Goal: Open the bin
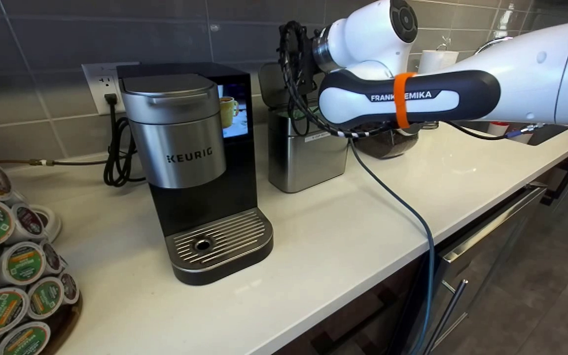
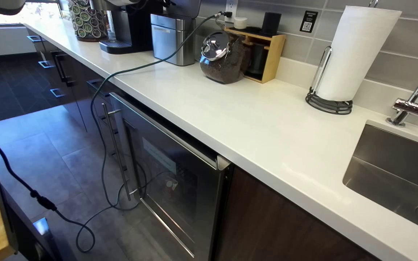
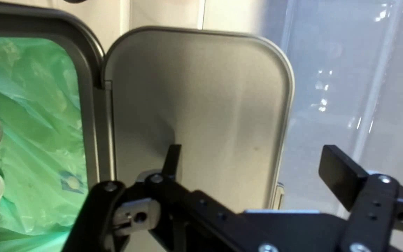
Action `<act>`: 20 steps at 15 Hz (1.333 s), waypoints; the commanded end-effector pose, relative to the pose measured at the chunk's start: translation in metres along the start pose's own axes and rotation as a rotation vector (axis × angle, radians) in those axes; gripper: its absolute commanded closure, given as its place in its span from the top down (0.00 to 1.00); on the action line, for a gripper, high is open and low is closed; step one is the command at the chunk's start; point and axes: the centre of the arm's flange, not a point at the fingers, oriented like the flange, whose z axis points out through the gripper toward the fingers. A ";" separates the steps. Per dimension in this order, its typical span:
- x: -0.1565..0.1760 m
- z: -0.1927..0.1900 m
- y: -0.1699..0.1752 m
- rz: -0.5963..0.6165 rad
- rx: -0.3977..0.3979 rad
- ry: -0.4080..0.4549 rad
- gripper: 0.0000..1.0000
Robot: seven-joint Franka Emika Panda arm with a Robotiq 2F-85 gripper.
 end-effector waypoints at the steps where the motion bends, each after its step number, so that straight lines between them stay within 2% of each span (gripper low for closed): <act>1: -0.021 0.050 -0.015 0.004 -0.012 0.018 1.00; 5: -0.008 0.020 -0.018 0.026 -0.018 0.012 1.00; 8: 0.031 -0.021 -0.023 0.004 -0.043 -0.002 1.00; 11: 0.075 -0.056 -0.029 -0.053 -0.148 -0.111 1.00; 17: 0.101 -0.079 -0.049 -0.154 -0.316 -0.351 1.00; 20: 0.118 -0.079 -0.036 -0.199 -0.457 -0.403 1.00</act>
